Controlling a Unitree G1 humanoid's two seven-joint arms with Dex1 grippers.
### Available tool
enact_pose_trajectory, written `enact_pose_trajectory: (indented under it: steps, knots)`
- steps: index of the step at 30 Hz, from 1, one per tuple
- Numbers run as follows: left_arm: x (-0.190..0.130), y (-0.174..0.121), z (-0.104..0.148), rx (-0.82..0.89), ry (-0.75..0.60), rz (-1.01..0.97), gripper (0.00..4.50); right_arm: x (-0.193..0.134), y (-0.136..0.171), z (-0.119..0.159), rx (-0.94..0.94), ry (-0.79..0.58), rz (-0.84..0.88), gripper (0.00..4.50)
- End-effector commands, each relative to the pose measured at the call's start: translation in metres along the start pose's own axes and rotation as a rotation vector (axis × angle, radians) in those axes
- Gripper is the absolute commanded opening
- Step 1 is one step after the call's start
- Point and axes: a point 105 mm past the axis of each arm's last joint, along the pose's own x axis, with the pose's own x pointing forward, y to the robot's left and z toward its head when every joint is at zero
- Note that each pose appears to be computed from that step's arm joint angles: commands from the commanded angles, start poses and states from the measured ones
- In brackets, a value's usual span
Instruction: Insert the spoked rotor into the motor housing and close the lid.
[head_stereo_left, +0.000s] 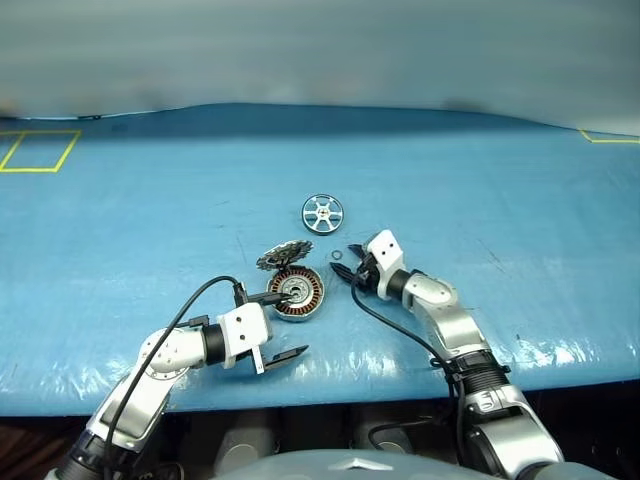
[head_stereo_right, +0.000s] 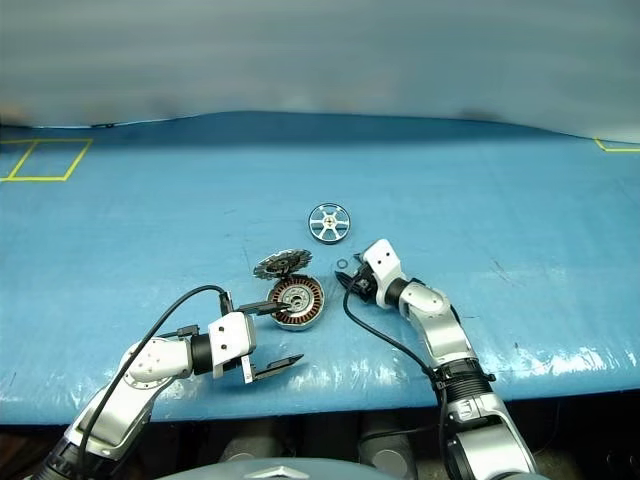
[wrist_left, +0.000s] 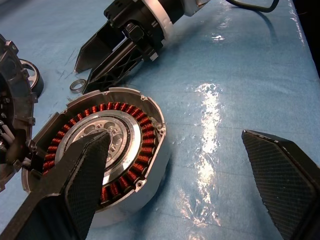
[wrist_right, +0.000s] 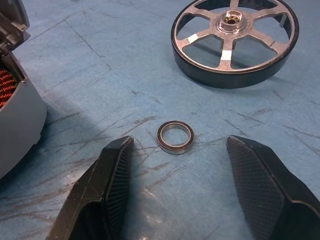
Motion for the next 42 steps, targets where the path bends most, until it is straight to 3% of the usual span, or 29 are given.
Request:
enact_pose_trajectory:
  steps: [1,4,8,17,22,33,42]
  knots:
    - [-0.002,0.004,0.006,0.035,-0.015,0.021,4.47,0.003,0.006,-0.005,0.006,0.020,-0.004,3.11]
    - [-0.001,0.004,0.006,0.035,-0.014,0.026,4.47,0.004,0.003,-0.009,0.012,0.034,-0.031,3.11]
    - [-0.002,0.004,0.005,0.030,-0.013,0.032,4.50,0.004,0.003,-0.011,0.014,0.045,-0.043,1.92]
    - [-0.002,0.002,0.004,0.024,-0.010,0.039,4.50,0.002,0.003,-0.015,0.021,0.060,-0.051,1.92]
    - [-0.005,0.006,0.005,0.012,-0.022,0.075,4.50,-0.005,0.000,-0.016,0.048,0.061,-0.075,0.75]
    - [-0.012,0.010,0.008,-0.057,-0.097,0.143,4.50,-0.049,-0.007,0.002,0.084,-0.029,-0.124,0.75]
    - [-0.013,0.004,0.003,-0.115,-0.117,0.108,4.50,-0.070,0.042,0.034,0.003,-0.090,0.141,0.75]
